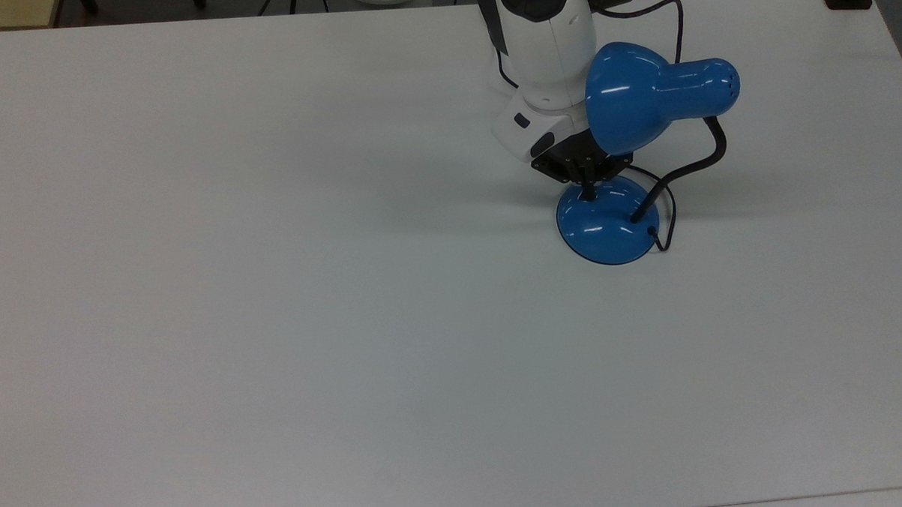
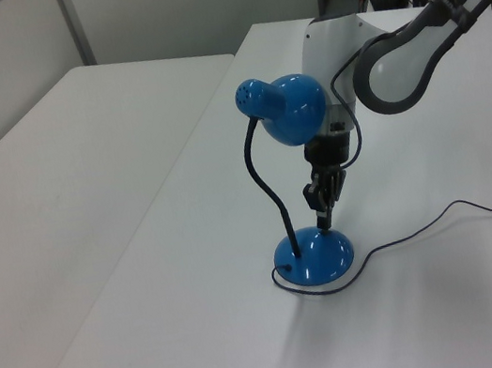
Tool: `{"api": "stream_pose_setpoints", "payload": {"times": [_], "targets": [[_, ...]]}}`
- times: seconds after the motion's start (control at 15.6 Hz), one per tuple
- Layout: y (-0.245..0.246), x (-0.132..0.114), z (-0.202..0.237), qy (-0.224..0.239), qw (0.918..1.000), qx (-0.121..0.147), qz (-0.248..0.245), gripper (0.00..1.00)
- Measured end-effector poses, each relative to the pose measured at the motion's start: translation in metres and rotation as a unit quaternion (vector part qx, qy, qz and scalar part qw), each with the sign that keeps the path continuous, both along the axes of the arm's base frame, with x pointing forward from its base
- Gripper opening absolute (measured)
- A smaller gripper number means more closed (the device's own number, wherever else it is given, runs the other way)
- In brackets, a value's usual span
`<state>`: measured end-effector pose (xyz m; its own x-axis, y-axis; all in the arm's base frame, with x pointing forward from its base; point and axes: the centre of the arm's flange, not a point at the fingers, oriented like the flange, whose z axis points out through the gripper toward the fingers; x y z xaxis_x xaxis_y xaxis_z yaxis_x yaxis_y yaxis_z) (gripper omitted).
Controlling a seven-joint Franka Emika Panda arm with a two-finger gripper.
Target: Turn on the lamp
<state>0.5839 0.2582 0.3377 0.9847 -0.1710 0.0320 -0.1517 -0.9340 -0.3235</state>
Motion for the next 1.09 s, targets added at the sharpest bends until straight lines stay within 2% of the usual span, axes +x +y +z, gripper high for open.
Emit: {"api": "stream_pose_setpoints", "payload": {"times": [1.09], "targets": [[0.0089, -0.0007, -0.0087, -0.003, 1.0000, 0.003, -0.004, 0.01]]}}
